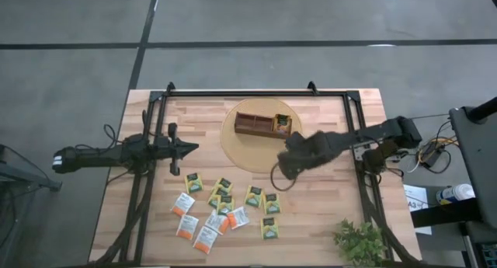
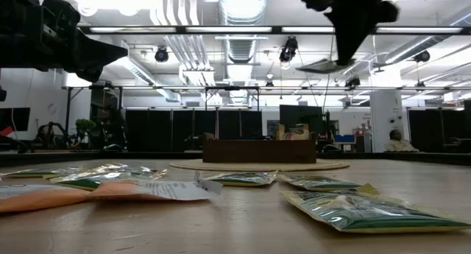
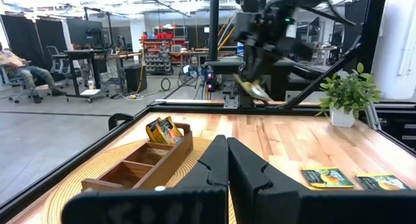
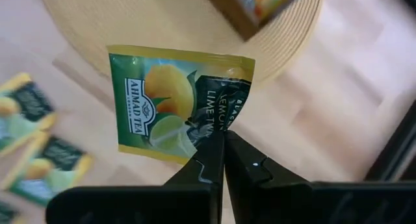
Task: Pick & Place Tea
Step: Put the green tea bag into the middle section of wooden organizer
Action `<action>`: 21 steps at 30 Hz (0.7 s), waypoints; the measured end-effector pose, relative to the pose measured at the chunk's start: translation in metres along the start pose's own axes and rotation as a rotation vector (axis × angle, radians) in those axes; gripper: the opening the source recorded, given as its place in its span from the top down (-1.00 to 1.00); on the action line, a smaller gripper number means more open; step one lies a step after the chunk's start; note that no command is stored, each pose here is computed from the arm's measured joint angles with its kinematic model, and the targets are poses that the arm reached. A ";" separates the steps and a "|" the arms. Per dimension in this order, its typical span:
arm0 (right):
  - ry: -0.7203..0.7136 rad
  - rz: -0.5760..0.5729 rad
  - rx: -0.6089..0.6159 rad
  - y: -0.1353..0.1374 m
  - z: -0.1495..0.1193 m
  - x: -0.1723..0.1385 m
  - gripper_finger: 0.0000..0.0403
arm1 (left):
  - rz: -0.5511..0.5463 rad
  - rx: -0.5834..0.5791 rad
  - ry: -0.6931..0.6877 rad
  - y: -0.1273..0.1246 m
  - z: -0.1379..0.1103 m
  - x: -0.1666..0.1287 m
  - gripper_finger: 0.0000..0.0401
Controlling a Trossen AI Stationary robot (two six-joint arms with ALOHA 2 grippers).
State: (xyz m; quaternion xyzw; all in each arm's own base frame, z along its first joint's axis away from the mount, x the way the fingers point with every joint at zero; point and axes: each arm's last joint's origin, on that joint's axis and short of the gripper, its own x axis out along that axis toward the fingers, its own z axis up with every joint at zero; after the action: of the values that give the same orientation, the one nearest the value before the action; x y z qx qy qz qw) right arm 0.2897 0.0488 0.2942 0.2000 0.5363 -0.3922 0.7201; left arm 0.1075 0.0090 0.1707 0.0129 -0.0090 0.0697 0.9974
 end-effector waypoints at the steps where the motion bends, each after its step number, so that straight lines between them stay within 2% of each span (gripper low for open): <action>1: -0.001 -0.006 -0.043 -0.003 0.005 0.002 0.96 | 0.000 0.000 0.000 0.000 0.000 0.000 1.00; 4: -0.001 -0.008 -0.161 -0.010 0.019 0.008 0.96 | 0.000 0.000 0.000 0.000 0.000 0.000 1.00; 10: -0.028 0.009 -0.296 -0.024 0.048 0.019 0.96 | 0.000 0.000 0.001 0.000 0.000 0.000 1.00; 21: -0.170 0.043 -0.522 -0.048 0.099 0.005 0.96 | 0.000 0.000 0.003 0.000 0.000 0.000 1.00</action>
State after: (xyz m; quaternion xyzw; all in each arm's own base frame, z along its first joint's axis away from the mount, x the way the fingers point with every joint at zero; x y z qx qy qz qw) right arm 0.3136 -0.0524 0.3295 -0.0145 0.5526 -0.2407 0.7978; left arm 0.1075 0.0090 0.1704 0.0128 -0.0076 0.0695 0.9975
